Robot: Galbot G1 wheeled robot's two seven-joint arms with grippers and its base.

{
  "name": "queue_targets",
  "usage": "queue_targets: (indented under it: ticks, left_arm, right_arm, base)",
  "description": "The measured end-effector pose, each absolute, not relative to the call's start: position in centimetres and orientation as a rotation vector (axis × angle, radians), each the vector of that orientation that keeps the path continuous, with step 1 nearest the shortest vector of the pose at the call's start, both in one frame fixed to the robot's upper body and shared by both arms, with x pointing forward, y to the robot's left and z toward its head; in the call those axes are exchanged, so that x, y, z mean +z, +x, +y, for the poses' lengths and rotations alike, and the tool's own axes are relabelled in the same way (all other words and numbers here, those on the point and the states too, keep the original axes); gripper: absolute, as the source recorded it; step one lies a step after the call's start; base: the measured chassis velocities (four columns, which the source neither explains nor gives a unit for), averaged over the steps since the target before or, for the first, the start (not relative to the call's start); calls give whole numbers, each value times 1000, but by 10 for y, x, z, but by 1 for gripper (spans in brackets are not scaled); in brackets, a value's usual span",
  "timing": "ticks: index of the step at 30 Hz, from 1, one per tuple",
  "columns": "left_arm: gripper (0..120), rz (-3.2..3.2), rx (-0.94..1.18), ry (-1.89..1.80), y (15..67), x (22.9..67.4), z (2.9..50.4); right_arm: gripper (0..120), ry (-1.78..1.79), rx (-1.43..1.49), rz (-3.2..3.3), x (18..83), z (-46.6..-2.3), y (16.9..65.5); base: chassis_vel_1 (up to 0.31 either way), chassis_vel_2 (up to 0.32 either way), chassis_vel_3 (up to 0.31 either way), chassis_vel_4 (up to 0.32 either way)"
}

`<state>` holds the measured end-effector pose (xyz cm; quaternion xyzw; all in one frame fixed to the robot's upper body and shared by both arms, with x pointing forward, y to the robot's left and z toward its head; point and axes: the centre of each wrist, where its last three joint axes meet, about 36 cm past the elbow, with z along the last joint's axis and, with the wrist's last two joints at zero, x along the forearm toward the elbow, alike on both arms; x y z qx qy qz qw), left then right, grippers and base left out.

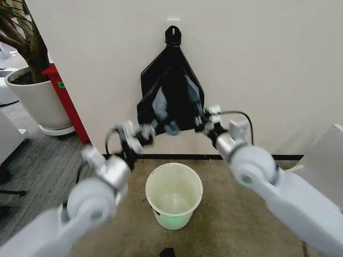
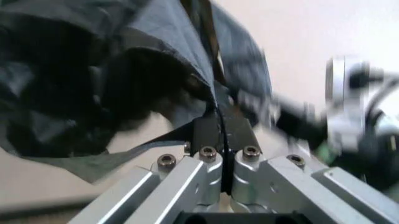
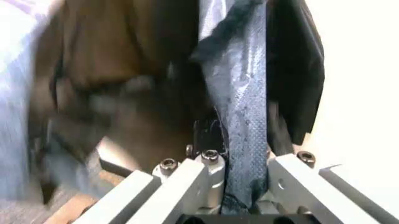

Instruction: Place the garbage bag over the trash bin.

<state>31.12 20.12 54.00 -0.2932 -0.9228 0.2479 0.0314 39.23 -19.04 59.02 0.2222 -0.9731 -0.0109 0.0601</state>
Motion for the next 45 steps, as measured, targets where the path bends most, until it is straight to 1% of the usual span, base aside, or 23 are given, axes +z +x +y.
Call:
queue_targets:
  ticks: [4,7,10,16,20,24,27,31,32,38,42,45]
  left_arm:
    - [0,-2832,753,-919,302,538,201]
    - [0,-2893,742,-929,308,551,206]
    - [0,-2878,783,-943,301,562,205]
    - [0,-2825,826,-958,289,569,205]
    - [0,-2818,827,-918,291,573,214]
    - [0,-2872,827,-838,299,590,236]
    - [0,-2893,823,-818,302,595,242]
    - [0,-2999,824,-776,310,622,261]
    - [0,-2999,824,-776,310,622,261]
    - [0,-3146,822,-793,315,654,277]
    - [0,-3168,842,-788,315,662,283]
    - [0,-3159,856,-775,314,661,283]
  right_arm:
    - [0,684,-32,-2960,596,-193,381]
    - [0,686,-51,-3020,608,-194,375]
    - [0,697,-133,-3066,622,-196,359]
    - [0,700,-239,-3123,634,-204,341]
    - [0,704,-305,-3173,637,-211,324]
    - [0,666,-354,-3218,626,-222,317]
    - [0,653,-357,-3249,629,-226,317]
    - [0,646,-297,-3344,638,-235,319]
    - [0,646,-297,-3344,638,-235,319]
    - [0,663,-170,-3430,639,-239,320]
    - [0,642,-137,-3424,633,-241,318]
    - [0,625,-147,-3401,626,-241,316]
  base:
    - [0,0,0,0]
    - [0,0,0,0]
    - [0,0,0,0]
    - [0,0,0,0]
    - [0,0,0,0]
    - [0,0,0,0]
    - [0,0,0,0]
    - [0,0,0,0]
    - [0,0,0,0]
    - [0,0,0,0]
    - [0,0,0,0]
    - [0,0,0,0]
